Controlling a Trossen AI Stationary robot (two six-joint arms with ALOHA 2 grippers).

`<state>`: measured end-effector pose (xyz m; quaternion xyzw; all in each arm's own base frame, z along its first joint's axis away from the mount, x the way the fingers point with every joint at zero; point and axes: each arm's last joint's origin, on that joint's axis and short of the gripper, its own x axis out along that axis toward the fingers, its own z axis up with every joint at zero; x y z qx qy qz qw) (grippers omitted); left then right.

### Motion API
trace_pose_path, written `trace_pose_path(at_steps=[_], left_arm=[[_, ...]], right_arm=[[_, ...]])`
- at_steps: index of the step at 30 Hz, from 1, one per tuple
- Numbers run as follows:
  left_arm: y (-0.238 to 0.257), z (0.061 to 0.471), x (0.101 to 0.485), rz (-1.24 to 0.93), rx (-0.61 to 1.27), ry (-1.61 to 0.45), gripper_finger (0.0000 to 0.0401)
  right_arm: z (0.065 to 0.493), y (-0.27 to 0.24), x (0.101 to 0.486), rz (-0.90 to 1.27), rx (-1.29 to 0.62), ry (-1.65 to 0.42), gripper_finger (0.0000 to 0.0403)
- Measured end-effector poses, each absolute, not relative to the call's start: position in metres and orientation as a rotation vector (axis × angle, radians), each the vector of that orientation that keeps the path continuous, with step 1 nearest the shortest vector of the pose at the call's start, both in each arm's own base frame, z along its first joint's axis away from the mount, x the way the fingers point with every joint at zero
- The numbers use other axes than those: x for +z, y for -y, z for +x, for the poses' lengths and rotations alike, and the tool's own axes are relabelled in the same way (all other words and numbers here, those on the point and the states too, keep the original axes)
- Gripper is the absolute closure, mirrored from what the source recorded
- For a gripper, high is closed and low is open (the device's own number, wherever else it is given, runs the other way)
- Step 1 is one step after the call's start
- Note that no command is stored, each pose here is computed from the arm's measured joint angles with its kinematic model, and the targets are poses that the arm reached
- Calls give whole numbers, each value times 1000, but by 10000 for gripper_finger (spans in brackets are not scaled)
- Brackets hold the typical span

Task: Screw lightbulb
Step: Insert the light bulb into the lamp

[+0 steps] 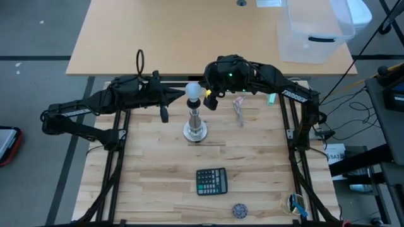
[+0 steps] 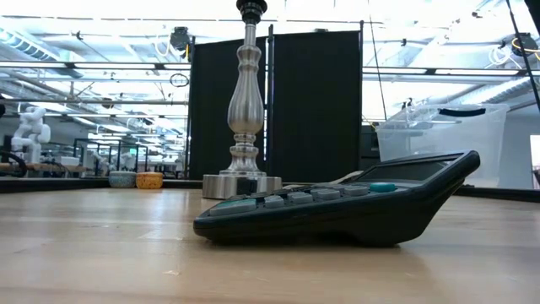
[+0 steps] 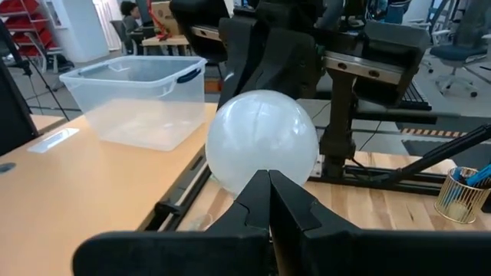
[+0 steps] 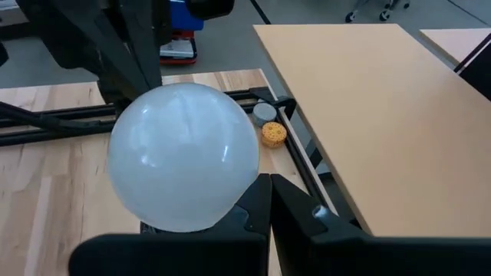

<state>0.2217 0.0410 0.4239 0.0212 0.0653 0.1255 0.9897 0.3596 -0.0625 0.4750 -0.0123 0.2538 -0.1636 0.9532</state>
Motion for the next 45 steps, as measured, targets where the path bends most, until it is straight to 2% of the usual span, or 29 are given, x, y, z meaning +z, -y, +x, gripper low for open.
trace_pose_path(at_steps=[16,23,32,40,45], left_arm=[[-45,221,423,26,275,-137,401],[-47,224,421,9,327,-143,401],[-49,222,423,2,397,-123,401],[-46,207,435,1,415,-56,401],[-45,207,438,0,363,-20,401]], right_arm=[[360,45,474,-21,-328,-532,403],[362,34,471,-16,-269,-549,403],[358,34,472,-69,-371,-562,403],[318,35,508,-116,-413,-449,403],[289,41,533,-27,-280,-317,384]])
